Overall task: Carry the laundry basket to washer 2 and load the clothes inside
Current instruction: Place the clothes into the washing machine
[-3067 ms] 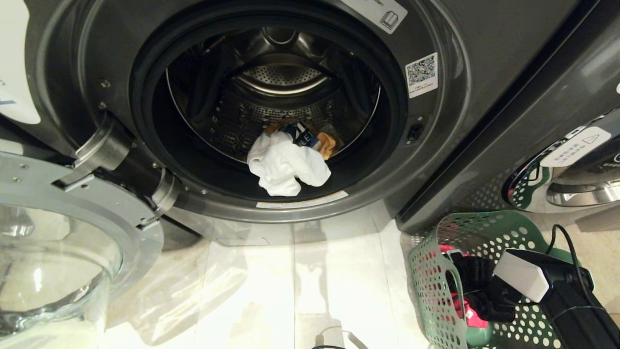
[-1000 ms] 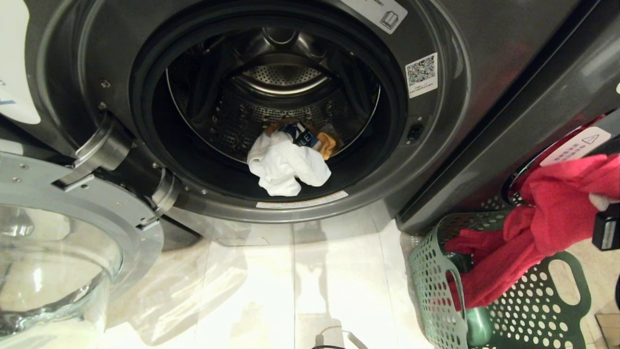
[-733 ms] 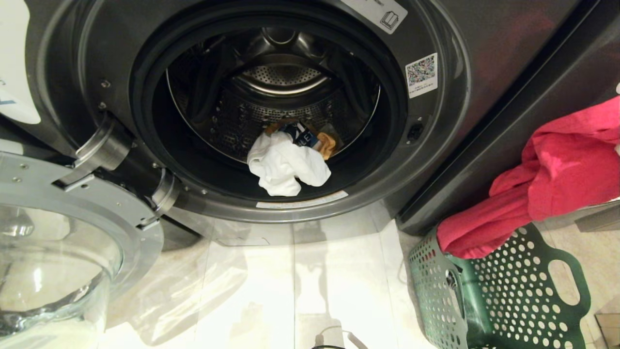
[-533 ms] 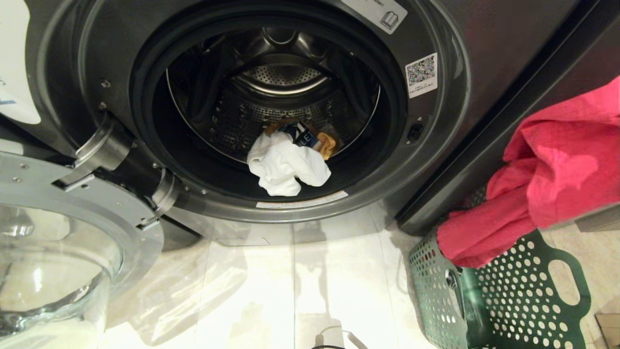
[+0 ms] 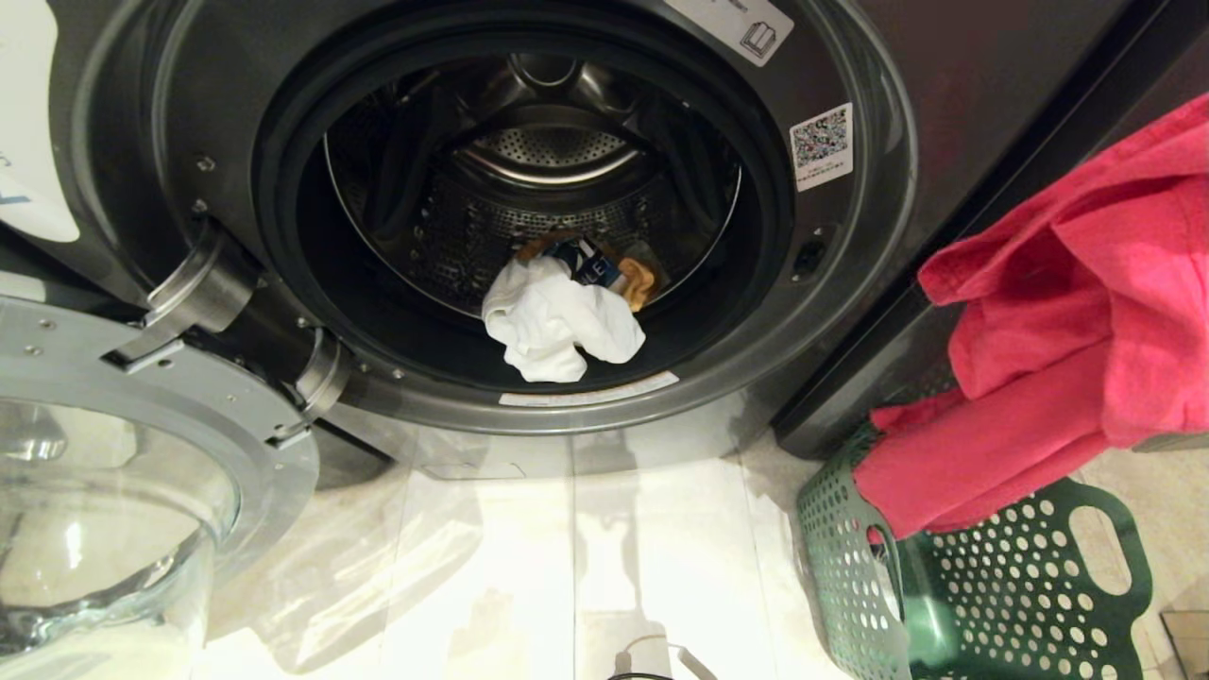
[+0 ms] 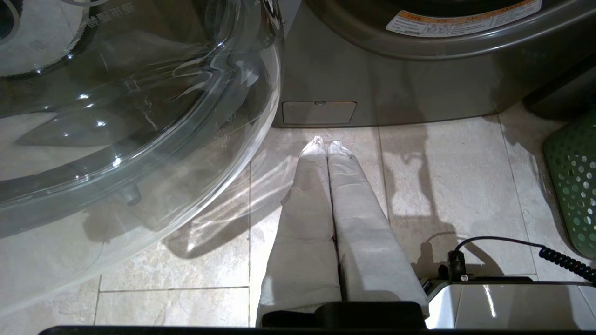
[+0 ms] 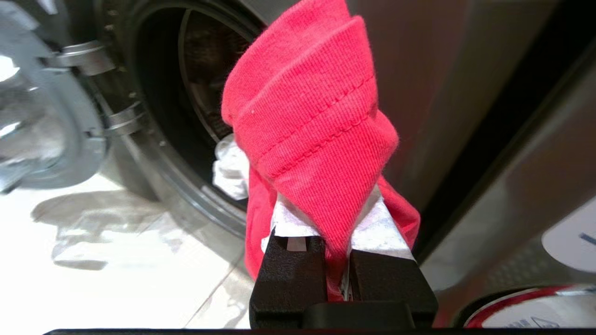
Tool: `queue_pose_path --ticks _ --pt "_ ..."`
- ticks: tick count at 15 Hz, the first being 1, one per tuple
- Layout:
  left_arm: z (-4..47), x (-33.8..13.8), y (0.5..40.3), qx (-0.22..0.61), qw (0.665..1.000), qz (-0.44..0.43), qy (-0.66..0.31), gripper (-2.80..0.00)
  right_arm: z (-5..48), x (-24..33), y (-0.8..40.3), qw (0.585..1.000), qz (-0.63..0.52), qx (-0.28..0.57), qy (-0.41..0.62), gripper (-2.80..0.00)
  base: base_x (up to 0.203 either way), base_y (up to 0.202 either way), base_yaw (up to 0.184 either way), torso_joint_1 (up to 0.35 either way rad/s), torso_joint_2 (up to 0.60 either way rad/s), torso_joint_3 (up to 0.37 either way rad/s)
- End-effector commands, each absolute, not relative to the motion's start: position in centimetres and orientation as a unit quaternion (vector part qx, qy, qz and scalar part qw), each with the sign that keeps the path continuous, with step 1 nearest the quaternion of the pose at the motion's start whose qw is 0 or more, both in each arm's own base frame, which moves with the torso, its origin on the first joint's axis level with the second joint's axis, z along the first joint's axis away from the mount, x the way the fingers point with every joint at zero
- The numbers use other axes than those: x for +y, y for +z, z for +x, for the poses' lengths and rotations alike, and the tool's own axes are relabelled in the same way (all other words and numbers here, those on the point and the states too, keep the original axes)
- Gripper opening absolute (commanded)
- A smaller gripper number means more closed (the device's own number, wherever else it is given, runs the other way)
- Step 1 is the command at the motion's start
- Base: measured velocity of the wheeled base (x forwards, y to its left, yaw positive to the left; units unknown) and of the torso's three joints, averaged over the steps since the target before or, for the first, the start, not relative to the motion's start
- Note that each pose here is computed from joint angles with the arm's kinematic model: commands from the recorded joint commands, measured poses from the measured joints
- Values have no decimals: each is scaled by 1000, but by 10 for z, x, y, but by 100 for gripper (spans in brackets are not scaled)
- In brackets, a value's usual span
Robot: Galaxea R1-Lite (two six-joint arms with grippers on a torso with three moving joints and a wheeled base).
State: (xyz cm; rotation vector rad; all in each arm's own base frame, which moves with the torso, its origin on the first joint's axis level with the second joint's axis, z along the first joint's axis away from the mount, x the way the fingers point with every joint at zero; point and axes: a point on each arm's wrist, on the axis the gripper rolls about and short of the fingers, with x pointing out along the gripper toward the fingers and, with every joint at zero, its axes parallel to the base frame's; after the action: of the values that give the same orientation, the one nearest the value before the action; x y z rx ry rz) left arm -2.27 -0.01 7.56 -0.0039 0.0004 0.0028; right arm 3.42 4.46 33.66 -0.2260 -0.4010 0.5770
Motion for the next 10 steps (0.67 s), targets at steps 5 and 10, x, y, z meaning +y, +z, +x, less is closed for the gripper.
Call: queue_pose_path --ticks 5,10 --pt "-23 0 76 0 1000 -2 2 -280 46 93 346 920 -167 -164 314 -280 0 0 0 0 0 0" --pt "-23 0 76 0 1000 -2 2 -280 62 128 324 911 -239 -110 317 -280 0 0 0 0 0 0"
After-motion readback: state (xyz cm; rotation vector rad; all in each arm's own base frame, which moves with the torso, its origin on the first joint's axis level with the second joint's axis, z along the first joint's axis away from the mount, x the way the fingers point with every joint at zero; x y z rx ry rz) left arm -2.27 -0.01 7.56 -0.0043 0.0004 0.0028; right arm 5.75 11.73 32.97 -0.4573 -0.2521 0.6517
